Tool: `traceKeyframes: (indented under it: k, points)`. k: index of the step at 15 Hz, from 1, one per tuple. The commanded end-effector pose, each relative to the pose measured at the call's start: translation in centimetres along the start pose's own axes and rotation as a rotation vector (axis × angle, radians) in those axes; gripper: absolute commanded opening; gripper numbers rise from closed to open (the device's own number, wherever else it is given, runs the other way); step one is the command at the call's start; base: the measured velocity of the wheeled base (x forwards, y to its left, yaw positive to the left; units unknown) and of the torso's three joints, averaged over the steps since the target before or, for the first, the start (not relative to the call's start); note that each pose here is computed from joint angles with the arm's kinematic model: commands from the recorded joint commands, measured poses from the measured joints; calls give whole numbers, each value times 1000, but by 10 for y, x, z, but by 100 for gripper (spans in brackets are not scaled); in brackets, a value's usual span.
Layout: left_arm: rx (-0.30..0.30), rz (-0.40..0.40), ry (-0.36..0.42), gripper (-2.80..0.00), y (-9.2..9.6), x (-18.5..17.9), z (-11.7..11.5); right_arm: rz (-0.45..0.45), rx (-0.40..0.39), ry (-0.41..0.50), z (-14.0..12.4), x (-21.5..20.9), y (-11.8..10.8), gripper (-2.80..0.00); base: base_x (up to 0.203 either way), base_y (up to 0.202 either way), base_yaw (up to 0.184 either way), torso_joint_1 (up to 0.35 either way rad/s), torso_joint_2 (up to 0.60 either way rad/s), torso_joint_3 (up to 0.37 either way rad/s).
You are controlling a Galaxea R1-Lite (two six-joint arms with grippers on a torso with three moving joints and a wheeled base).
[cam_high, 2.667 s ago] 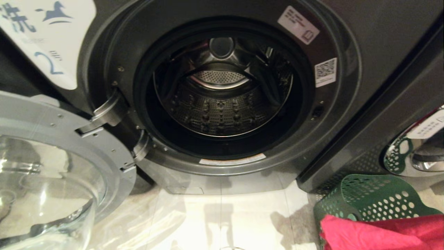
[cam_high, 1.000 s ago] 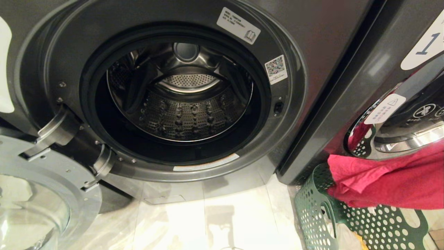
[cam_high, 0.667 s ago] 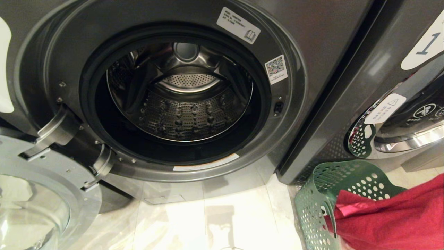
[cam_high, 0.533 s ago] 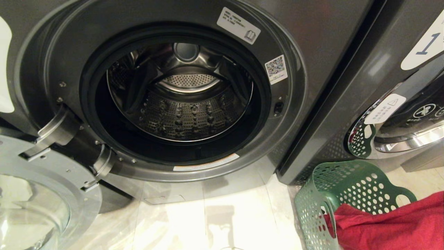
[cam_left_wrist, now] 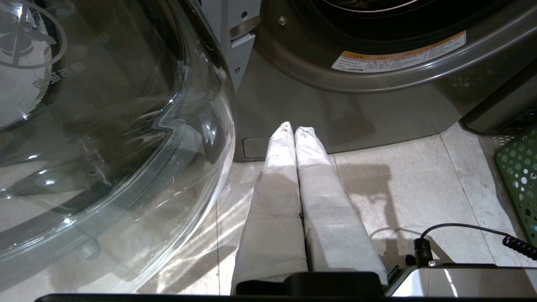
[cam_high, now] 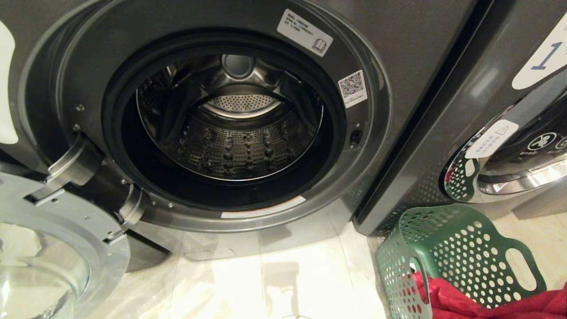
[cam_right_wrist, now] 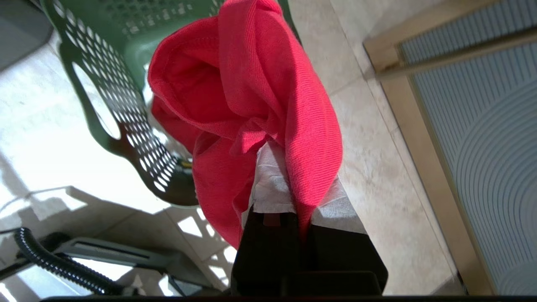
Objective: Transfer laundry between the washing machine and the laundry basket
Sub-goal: Pick a cloth and place it into the basket
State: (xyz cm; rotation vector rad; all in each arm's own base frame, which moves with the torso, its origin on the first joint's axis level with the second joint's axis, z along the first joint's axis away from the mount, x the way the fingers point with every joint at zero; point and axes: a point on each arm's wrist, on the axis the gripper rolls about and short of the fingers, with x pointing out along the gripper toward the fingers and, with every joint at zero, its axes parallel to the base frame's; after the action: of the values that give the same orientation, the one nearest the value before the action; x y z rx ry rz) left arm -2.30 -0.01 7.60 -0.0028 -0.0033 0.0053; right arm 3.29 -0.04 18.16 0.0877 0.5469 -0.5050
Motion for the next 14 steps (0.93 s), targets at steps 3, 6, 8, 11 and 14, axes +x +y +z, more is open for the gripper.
traceKeyframes:
  k: [3,6,8,11,14]
  points:
    - [0,1,-1,-280,0,0,0,-4,-10,92,-5,9,9,-280,0,0,0,0,0,0]
    - [0,1,-1,-280,0,0,0,-3,55,118,2,17,27,-280,0,0,0,0,0,0]
    - [0,0,0,-280,0,0,0,-4,76,106,13,24,44,-280,0,0,0,0,0,0]
    - [0,-1,-1,-280,0,0,0,-96,86,158,29,47,70,-280,0,0,0,0,0,0]
    - [0,0,-1,-280,0,0,0,-167,145,258,44,89,90,-280,0,0,0,0,0,0]
